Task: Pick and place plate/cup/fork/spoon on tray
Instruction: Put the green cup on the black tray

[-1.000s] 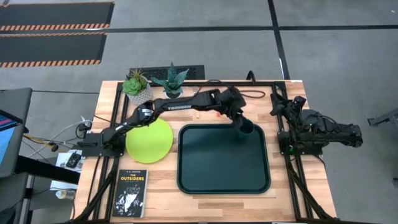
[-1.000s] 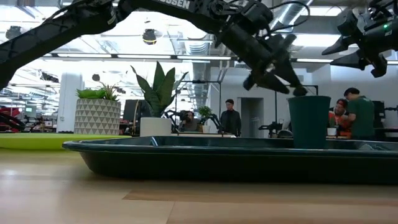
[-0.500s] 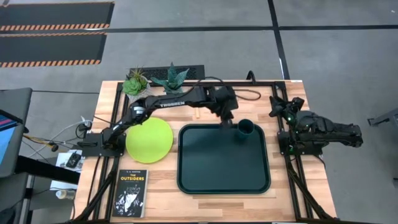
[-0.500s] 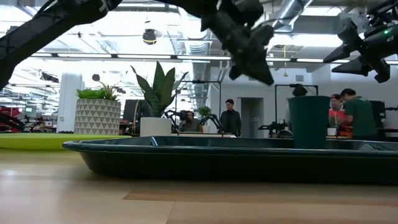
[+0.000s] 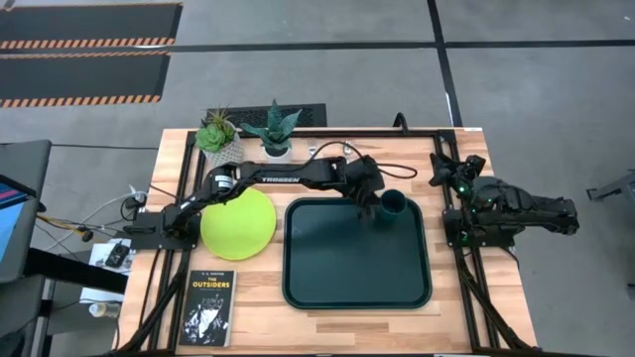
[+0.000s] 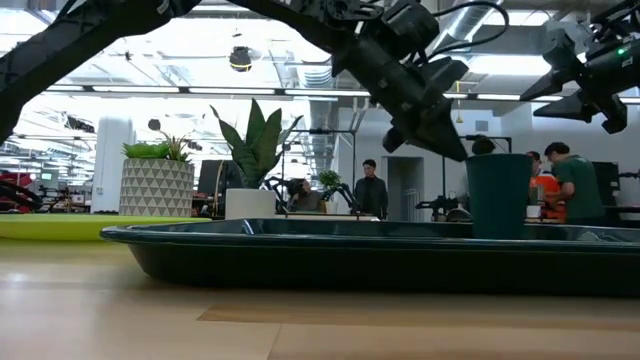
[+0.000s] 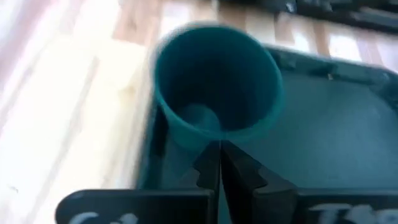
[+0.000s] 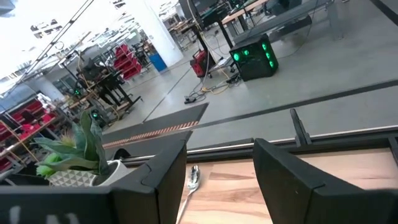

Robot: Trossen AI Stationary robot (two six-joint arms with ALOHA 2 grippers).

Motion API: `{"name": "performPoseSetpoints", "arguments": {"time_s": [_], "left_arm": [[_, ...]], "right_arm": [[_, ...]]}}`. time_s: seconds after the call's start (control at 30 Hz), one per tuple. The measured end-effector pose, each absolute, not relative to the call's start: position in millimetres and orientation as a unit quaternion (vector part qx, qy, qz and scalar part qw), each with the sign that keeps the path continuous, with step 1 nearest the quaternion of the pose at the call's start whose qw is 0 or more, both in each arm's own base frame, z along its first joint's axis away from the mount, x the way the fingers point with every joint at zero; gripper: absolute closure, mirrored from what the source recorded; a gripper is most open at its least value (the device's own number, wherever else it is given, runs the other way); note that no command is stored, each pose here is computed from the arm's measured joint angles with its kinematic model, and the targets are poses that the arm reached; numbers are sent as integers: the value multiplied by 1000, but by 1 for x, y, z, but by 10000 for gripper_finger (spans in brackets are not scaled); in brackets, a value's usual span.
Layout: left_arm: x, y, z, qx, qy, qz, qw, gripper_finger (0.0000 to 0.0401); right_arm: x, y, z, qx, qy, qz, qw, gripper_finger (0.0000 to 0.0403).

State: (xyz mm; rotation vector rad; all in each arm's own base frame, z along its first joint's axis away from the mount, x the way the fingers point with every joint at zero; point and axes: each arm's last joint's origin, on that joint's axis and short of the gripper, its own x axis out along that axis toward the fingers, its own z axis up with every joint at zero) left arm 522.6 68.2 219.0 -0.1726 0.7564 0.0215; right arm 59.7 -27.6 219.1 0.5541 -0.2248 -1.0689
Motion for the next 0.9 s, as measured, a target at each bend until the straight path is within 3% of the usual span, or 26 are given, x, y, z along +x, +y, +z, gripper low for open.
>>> {"name": "performPoseSetpoints", "arguments": {"time_s": [0.43,0.7,0.9], "left_arm": [[537,66,219,-89,300,0,950,401],[539,67,199,-109,327,14,939,401],[533,83,221,-108,301,39,947,401]], "right_arm": [[60,-28,219,261,-105,-501,819,193],[60,-27,219,259,-102,-501,820,193],[60,-27,218,258,-100,-501,820,193]]}}
